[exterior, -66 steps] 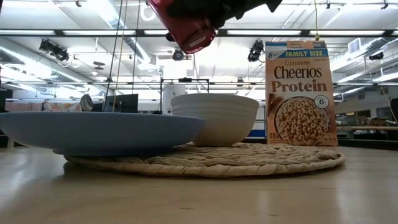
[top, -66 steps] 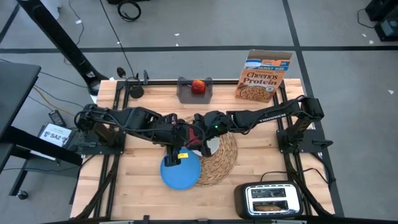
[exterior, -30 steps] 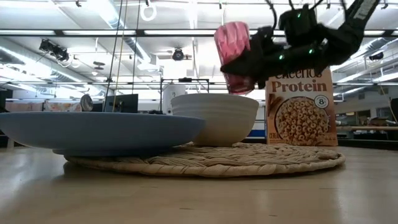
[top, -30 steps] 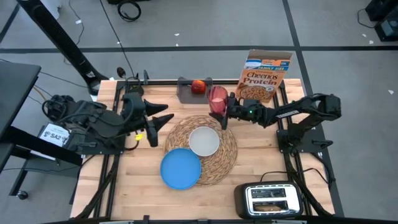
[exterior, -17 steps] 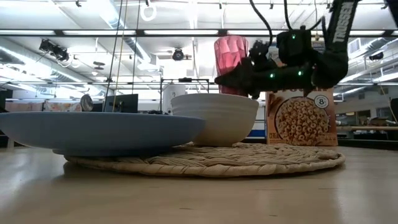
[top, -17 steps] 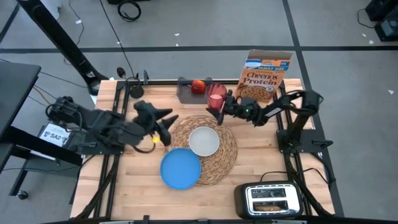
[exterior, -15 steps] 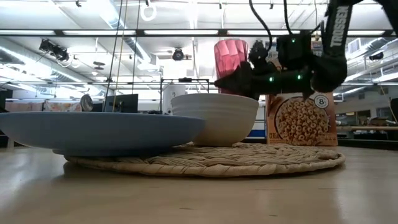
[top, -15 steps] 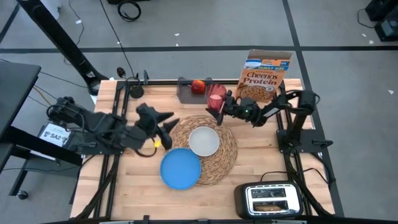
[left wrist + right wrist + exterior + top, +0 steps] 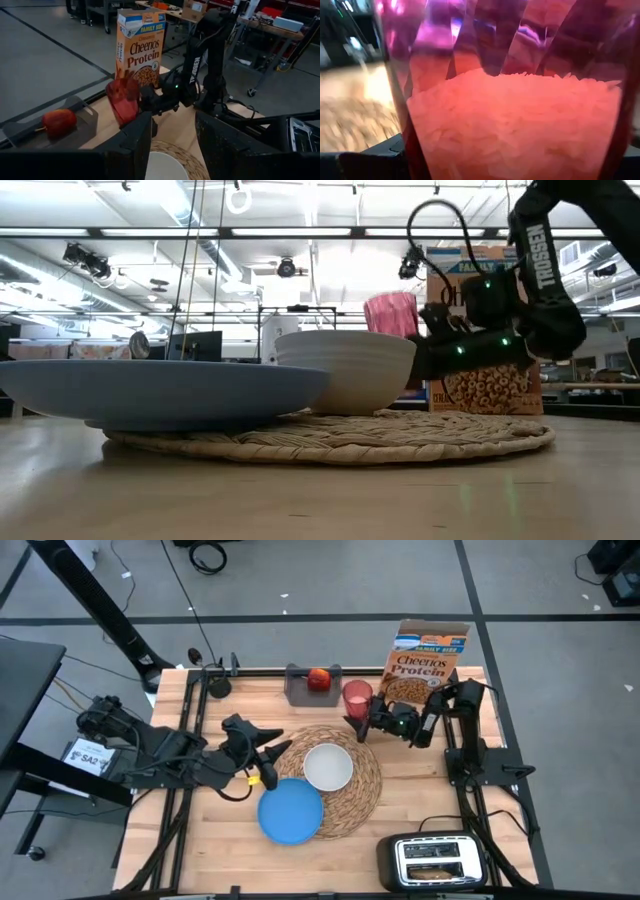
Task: Arrange a breakfast setting
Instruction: Move the red cup of milk to the top left of the brown tablemat, then put the black spoon on the brown tablemat to the right of the white bowl
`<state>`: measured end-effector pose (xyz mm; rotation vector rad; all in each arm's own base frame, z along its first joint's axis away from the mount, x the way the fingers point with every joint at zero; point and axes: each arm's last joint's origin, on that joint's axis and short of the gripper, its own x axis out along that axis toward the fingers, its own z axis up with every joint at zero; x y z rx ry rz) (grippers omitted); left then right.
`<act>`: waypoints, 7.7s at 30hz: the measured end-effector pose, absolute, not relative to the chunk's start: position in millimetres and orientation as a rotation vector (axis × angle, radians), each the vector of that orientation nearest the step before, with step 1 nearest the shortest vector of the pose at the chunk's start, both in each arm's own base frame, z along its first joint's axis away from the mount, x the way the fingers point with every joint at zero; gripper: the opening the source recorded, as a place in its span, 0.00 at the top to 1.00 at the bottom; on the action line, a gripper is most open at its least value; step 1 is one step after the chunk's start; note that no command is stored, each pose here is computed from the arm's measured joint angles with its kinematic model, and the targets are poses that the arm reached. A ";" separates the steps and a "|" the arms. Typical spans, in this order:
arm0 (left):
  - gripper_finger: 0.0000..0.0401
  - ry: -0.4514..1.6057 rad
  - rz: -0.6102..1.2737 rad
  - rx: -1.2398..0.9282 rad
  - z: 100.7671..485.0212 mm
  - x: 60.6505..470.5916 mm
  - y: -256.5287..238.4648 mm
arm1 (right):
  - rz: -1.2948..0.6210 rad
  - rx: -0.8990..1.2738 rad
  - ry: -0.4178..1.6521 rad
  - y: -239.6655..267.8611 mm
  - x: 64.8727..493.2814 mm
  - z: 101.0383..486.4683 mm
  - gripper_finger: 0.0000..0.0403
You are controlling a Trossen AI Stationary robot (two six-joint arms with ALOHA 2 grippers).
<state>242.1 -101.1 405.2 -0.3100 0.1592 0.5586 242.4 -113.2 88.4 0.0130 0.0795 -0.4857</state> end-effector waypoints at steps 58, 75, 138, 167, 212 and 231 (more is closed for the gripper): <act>0.61 0.198 0.410 -0.400 408.0 236.5 -109.1 | -0.453 0.064 0.359 -115.8 236.4 98.8 0.03; 0.66 0.211 0.398 -0.517 420.1 218.2 -80.6 | -0.422 0.168 0.574 -94.0 211.4 133.0 0.04; 0.47 0.629 1.435 -0.577 368.1 123.0 218.2 | -0.062 0.348 0.035 14.9 289.9 441.8 0.07; 0.53 0.529 1.839 -0.834 279.5 73.7 344.7 | -0.090 0.294 0.029 -85.6 269.6 445.5 0.07; 0.65 0.285 2.127 -0.959 329.4 105.6 313.8 | -0.152 0.165 -0.145 -92.1 237.4 474.5 0.07; 0.67 0.367 1.940 -1.185 333.5 84.3 317.9 | -0.169 0.204 -0.124 -89.8 239.4 471.6 0.07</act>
